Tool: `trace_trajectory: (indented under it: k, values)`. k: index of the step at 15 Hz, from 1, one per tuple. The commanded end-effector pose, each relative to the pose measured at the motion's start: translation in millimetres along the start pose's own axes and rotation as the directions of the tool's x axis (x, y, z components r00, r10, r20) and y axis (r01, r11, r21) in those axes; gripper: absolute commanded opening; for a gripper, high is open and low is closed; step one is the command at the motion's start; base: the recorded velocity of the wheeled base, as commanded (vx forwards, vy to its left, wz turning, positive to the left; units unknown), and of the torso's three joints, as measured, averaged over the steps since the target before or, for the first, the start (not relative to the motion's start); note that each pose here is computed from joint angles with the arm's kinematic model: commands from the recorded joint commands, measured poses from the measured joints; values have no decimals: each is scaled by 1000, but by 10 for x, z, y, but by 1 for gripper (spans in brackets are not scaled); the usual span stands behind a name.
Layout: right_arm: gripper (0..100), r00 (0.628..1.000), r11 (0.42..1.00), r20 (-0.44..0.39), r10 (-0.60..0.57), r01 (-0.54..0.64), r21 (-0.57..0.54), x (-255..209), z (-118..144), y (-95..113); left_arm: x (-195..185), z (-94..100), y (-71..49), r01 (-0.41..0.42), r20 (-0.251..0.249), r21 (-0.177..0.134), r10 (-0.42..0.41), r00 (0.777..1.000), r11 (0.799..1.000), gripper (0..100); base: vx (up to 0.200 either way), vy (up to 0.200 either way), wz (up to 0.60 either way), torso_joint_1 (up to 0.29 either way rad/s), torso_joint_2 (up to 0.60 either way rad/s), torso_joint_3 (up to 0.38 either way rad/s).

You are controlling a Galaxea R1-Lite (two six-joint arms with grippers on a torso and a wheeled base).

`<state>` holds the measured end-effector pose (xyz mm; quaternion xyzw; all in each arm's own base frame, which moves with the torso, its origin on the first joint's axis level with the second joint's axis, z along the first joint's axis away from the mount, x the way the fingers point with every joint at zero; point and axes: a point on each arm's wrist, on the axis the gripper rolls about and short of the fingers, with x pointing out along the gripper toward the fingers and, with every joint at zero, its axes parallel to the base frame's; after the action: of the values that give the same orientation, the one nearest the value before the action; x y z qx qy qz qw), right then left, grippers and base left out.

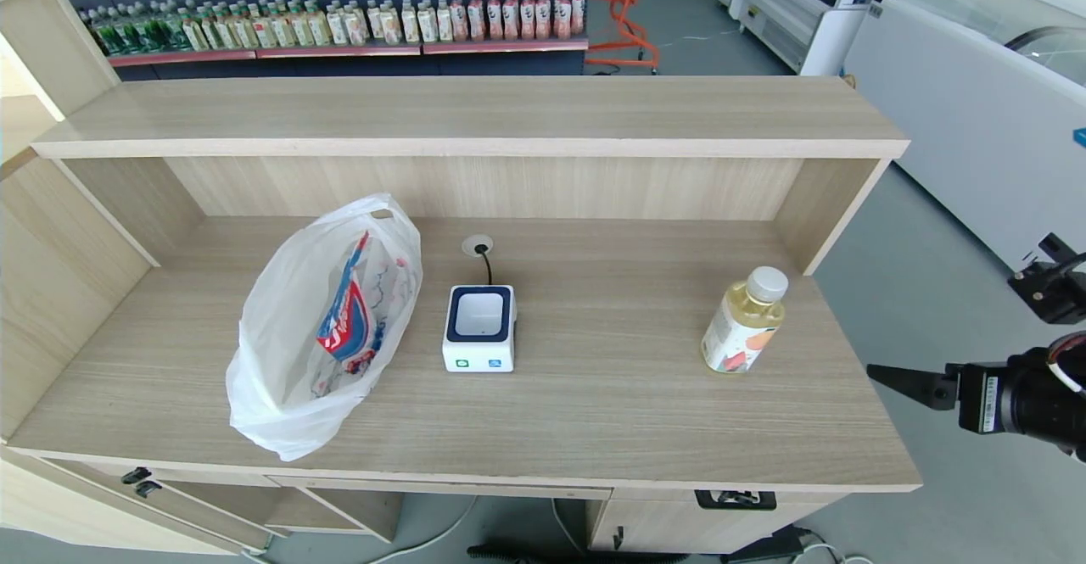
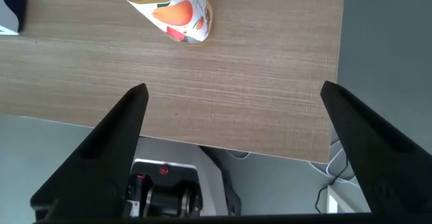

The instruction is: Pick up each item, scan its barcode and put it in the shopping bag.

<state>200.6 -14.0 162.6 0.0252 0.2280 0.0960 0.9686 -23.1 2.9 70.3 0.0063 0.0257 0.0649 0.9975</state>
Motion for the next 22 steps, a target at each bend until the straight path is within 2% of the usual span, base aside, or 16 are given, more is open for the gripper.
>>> trace_trajectory:
  k: [1, 10, 14, 17, 22]
  values:
    - [100, 999, 999, -26, 41, -41, -16, 352, -55, 8, 0, 0, 0, 0, 0, 0, 0, 1000, 1000, 100, 0, 0, 0, 0, 0, 0]
    - [100, 988, 984, 25, 155, -152, -97, 949, -94, 216, 0, 0, 0, 0, 0, 0, 0, 1000, 1000, 100, 0, 0, 0, 0, 0, 0]
    - [100, 983, 976, 45, 181, -173, -133, 1129, -148, 278, 0, 0, 0, 0, 0, 0, 0, 1000, 1000, 100, 0, 0, 0, 0, 0, 0]
    - [100, 974, 969, 105, 199, -179, -169, 1330, -119, 306, 0, 0, 0, 0, 0, 0, 0, 1000, 1000, 100, 0, 0, 0, 0, 0, 0]
    - [100, 970, 965, 112, 218, -196, -176, 1574, -85, 342, 0, 0, 0, 0, 0, 0, 0, 1000, 1000, 100, 0, 0, 0, 0, 0, 0]
